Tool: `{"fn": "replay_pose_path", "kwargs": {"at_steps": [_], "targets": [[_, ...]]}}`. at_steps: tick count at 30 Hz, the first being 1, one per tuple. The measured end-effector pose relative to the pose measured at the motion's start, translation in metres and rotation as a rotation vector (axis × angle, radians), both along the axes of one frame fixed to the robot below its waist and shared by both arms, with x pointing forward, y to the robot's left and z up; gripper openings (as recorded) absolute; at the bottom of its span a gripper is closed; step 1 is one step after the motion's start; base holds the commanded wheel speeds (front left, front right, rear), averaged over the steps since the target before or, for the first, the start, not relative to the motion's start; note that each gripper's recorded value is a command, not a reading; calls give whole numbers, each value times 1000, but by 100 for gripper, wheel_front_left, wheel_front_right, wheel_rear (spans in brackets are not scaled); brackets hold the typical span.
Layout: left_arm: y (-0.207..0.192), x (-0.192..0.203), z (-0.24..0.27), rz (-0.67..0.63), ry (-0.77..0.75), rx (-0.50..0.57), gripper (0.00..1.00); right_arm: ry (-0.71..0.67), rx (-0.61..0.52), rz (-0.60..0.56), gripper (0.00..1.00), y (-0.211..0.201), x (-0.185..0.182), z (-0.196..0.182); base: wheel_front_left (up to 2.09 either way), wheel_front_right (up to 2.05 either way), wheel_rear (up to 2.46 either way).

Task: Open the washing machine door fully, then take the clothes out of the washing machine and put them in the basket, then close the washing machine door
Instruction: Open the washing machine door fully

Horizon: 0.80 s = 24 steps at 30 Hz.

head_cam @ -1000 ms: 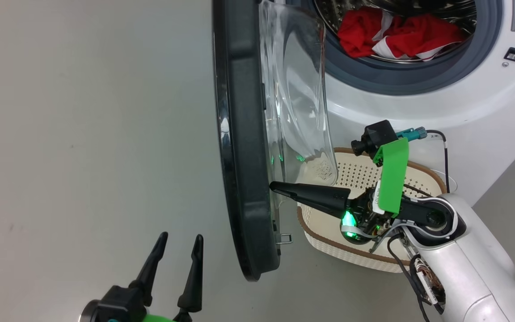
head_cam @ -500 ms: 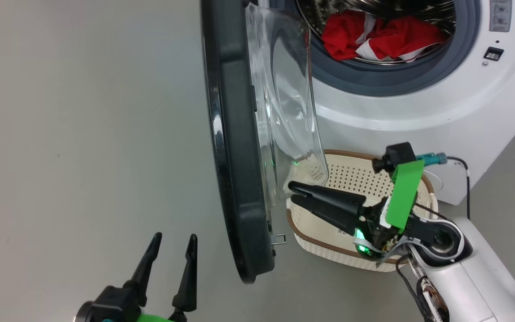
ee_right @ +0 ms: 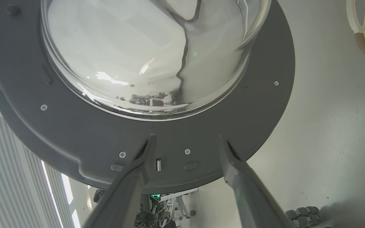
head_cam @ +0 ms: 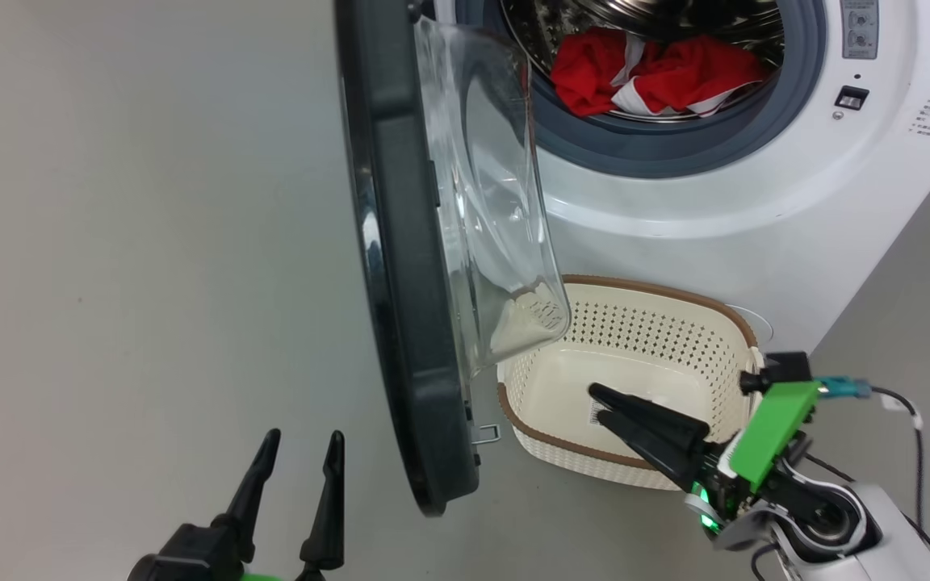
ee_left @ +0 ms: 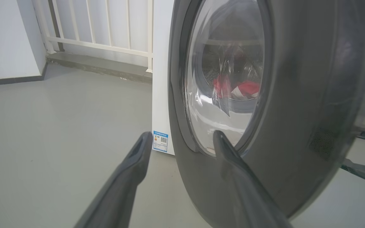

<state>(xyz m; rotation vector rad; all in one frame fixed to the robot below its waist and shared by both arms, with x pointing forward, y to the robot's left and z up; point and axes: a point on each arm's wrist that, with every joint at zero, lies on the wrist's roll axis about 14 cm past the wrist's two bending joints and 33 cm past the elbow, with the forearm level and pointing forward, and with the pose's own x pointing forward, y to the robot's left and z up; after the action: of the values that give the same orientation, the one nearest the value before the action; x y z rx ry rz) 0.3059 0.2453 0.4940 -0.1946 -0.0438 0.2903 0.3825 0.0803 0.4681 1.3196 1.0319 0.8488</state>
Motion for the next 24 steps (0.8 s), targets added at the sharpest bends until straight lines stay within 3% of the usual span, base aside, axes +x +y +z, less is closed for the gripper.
{"fn": "replay_pose_path", "kwargs": {"at_steps": [4,14,24], "targets": [[-1,2,0,-4,1,0,100,14,-27,-64,100,-13,5,-10,0,0,0],[-3,5,-1,-13,1,-2,100,-59,-255,-127,100,-42,-4,-51,0,0,0],[-3,6,-2,-15,5,-3,100,-289,-447,-190,100,-60,0,-61,0,0,0]]}}
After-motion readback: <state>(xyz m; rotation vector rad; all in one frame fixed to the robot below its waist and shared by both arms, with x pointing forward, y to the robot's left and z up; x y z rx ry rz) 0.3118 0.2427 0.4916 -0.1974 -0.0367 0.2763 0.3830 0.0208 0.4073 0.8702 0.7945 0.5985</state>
